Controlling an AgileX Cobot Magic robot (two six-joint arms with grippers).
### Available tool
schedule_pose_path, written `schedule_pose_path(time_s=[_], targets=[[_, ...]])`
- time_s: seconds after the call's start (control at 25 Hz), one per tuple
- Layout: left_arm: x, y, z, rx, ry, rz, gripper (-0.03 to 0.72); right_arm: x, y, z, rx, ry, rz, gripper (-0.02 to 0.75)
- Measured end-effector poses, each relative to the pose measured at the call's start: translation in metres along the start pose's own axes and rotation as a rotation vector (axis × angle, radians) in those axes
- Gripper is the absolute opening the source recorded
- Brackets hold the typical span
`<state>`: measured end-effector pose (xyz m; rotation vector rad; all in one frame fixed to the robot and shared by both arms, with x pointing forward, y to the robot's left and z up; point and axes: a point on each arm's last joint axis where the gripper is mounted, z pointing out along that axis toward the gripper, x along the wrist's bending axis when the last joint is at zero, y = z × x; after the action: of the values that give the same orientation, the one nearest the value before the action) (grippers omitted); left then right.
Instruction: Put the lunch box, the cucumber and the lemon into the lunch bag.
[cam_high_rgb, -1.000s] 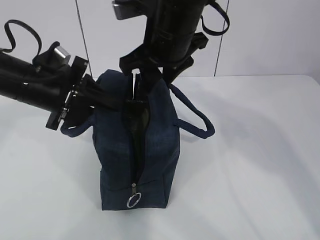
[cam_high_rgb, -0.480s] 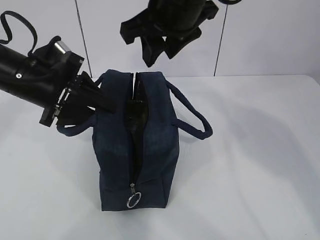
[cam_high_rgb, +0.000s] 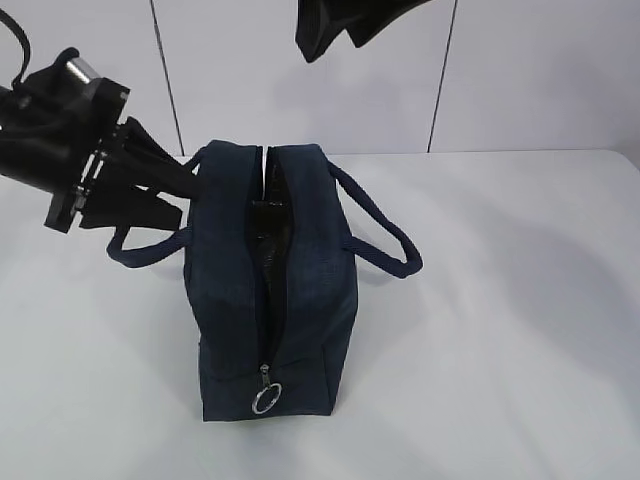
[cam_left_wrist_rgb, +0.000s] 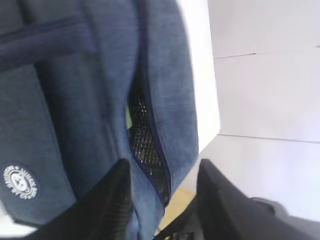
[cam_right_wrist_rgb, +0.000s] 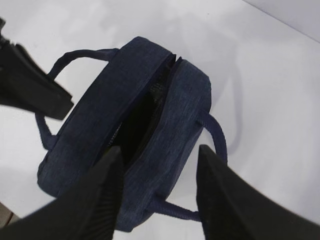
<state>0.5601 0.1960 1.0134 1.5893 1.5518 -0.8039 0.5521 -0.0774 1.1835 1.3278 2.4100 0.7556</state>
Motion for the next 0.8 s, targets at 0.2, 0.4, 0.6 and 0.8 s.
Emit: schedule_pose_path(time_s=[0.2,0.4,0.6,0.8], targets=[[-0.019,0.003,-0.011,-0.041,-0.008,0.056,0.317,0.002,-0.007,-0.013,-0.007,0.032,-0.009,0.347],[-0.038,-0.011,-0.031,-0.041,0.094,0.167,0.307,0.001,-0.026,-0.029,0.008,0.031,-0.02,0.347],[-0.056,-0.033,-0.054,-0.043,0.234,0.273,0.305,-0.001,-0.042,-0.056,-0.02,0.032,-0.021,0.347],[-0.085,-0.066,-0.068,-0.045,0.358,0.394,0.3,-0.002,-0.049,-0.08,-0.067,0.039,-0.019,0.347]])
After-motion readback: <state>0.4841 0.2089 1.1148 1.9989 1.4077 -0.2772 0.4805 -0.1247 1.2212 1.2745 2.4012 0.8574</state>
